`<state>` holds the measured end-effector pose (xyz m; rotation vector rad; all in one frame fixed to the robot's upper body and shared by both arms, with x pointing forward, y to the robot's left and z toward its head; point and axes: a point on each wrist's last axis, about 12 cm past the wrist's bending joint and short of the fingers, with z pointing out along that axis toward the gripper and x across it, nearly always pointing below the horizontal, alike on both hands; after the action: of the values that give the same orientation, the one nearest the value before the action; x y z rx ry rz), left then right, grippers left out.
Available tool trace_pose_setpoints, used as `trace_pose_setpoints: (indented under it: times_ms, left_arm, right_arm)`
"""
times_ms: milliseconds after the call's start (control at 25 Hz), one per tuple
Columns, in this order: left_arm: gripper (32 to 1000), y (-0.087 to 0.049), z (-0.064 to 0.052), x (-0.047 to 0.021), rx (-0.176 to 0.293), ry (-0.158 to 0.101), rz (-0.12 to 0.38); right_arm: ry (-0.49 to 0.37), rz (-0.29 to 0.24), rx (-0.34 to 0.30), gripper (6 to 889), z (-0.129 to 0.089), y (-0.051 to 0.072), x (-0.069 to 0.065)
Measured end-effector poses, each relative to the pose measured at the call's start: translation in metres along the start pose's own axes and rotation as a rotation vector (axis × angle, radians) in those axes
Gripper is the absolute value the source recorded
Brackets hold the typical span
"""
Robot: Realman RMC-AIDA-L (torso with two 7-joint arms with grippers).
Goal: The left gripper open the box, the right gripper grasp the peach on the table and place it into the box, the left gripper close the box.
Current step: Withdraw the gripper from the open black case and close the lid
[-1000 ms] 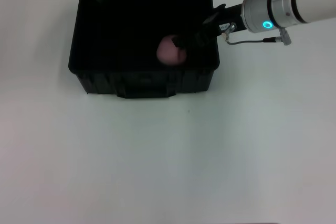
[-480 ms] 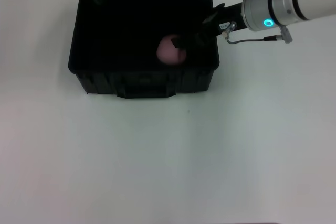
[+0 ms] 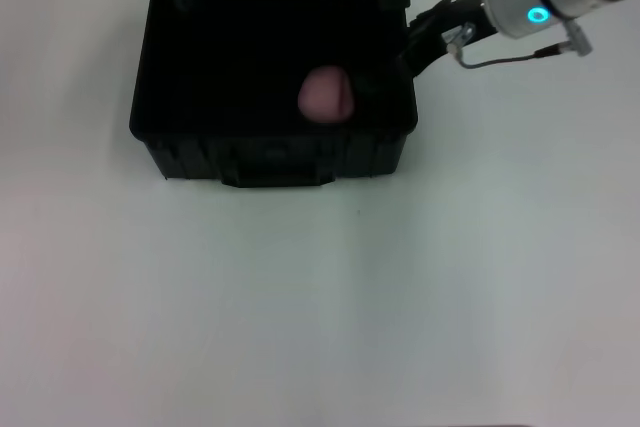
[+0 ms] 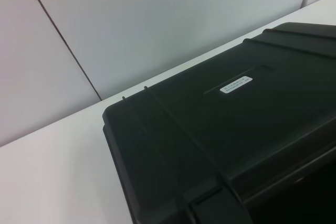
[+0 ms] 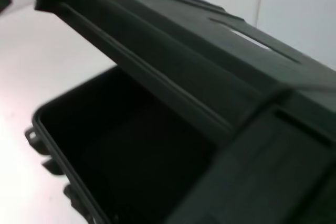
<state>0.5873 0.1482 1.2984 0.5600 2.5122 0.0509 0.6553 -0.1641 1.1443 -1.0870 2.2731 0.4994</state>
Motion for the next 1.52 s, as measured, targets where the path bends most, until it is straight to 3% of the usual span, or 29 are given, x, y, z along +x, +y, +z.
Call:
trace_pose_setpoints:
  times_ms: [160, 680, 1240, 1520]
  left_arm:
    - [398, 0.0, 0.0, 0.0001, -0.001, 0.001, 0.0]
    - [398, 0.002, 0.002, 0.003, 0.001, 0.01, 0.0]
    - [397, 0.003, 0.002, 0.0043, -0.003, 0.016, -0.002]
    - [397, 0.004, 0.002, 0.0044, -0.006, 0.017, -0.002]
  right_arm:
    - [0.053, 0.004, 0.012, 866, -0.015, -0.003, -0.004]
    - [0.217, 0.054, -0.056, 866, -0.056, -0.012, 0.003]
    - [0.552, 0.052, 0.1, 866, -0.077, -0.018, 0.031]
    - [0.599, 0.045, 0.125, 866, -0.074, -0.016, 0.036]
